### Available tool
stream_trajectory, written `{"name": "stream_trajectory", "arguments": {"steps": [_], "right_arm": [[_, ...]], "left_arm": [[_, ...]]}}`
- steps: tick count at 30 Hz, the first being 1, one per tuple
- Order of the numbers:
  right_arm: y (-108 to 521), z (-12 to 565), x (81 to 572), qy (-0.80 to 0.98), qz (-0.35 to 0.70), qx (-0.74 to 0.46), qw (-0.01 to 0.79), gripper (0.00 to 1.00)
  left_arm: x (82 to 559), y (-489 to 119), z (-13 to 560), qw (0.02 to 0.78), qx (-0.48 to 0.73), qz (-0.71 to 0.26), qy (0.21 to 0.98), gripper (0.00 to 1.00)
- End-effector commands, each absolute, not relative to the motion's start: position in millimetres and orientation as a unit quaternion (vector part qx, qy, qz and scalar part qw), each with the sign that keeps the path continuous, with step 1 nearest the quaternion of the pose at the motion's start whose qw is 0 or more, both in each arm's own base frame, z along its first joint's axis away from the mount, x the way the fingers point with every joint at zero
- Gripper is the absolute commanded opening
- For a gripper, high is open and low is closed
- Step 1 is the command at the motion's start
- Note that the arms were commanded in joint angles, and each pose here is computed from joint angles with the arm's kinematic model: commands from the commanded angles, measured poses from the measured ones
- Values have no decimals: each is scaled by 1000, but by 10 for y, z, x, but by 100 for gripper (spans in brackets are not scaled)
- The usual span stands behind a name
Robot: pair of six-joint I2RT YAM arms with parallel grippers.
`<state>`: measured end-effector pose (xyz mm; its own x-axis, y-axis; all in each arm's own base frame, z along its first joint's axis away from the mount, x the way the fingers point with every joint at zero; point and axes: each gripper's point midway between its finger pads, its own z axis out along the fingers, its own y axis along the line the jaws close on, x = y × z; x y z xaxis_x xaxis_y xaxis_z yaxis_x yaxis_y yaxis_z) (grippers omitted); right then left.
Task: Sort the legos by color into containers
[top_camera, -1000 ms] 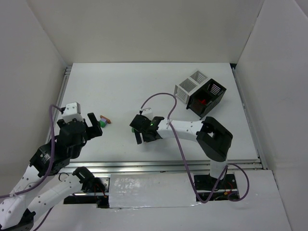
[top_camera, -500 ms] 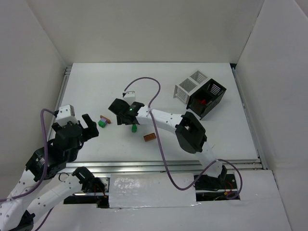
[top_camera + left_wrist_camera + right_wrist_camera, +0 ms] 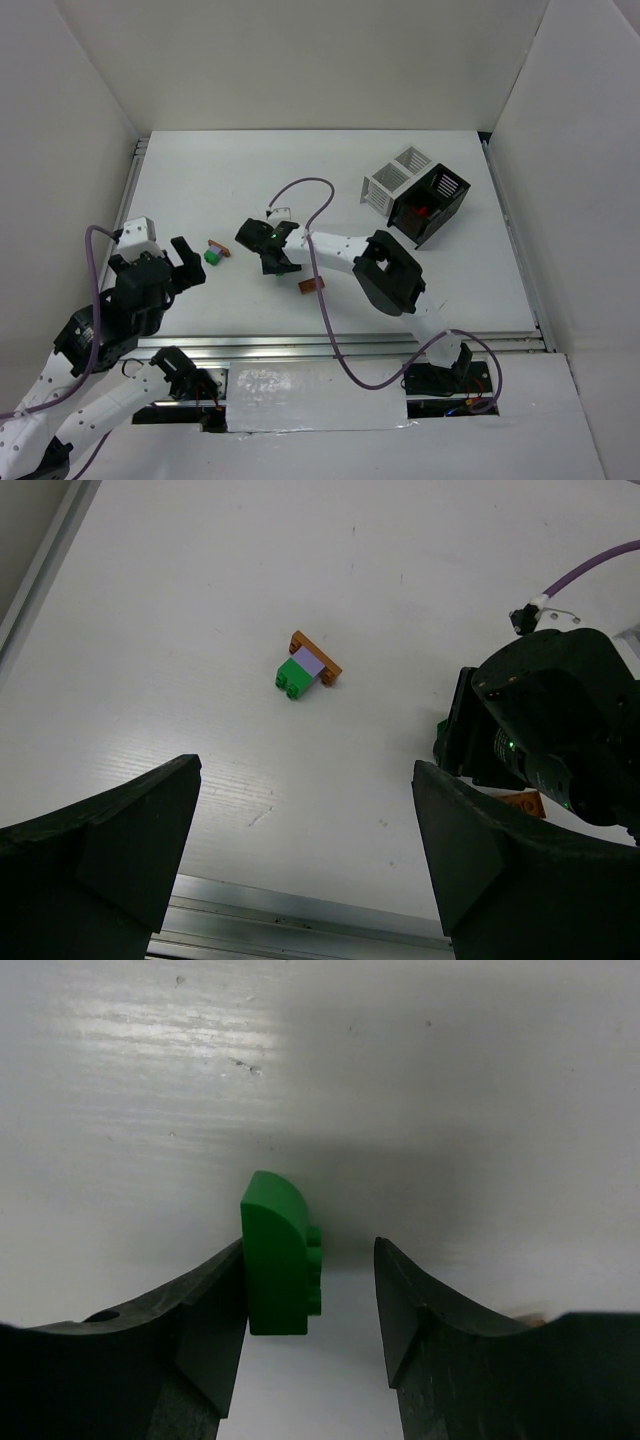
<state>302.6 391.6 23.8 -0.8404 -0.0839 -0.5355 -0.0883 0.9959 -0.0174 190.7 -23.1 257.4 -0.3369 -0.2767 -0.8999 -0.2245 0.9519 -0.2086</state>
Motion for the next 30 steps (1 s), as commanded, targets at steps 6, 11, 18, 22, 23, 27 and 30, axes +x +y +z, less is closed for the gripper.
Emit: {"name": "stream_trajectory", "arguments": {"steps": [6,11,18,22,23,27,30], "right_arm": [[4017,230,2986,961,41,-40,272,12],[4078,574,3109,947,71,-53,308,0],[3015,1725,3699,913,79,35,398,0],[2021,2061,3927,896,35,104,430,0],[1831,2168,3950,891,37,118,437,0],[915,2159,4069,881,-30,188,433,0],[367,2171,4091,868,-59,240,431,0]], "left_arm": [[1908,-227,2711,572,-160,-39,803,100],[1903,-228,2719,574,-159,-41,803,100],[1900,-233,2722,575,-157,-44,802,99],[1892,-235,2738,577,-156,-48,800,100],[1889,-233,2738,578,-157,-49,800,100],[1895,-232,2732,577,-157,-46,800,100],[1913,-249,2713,574,-155,-43,803,100]]}}
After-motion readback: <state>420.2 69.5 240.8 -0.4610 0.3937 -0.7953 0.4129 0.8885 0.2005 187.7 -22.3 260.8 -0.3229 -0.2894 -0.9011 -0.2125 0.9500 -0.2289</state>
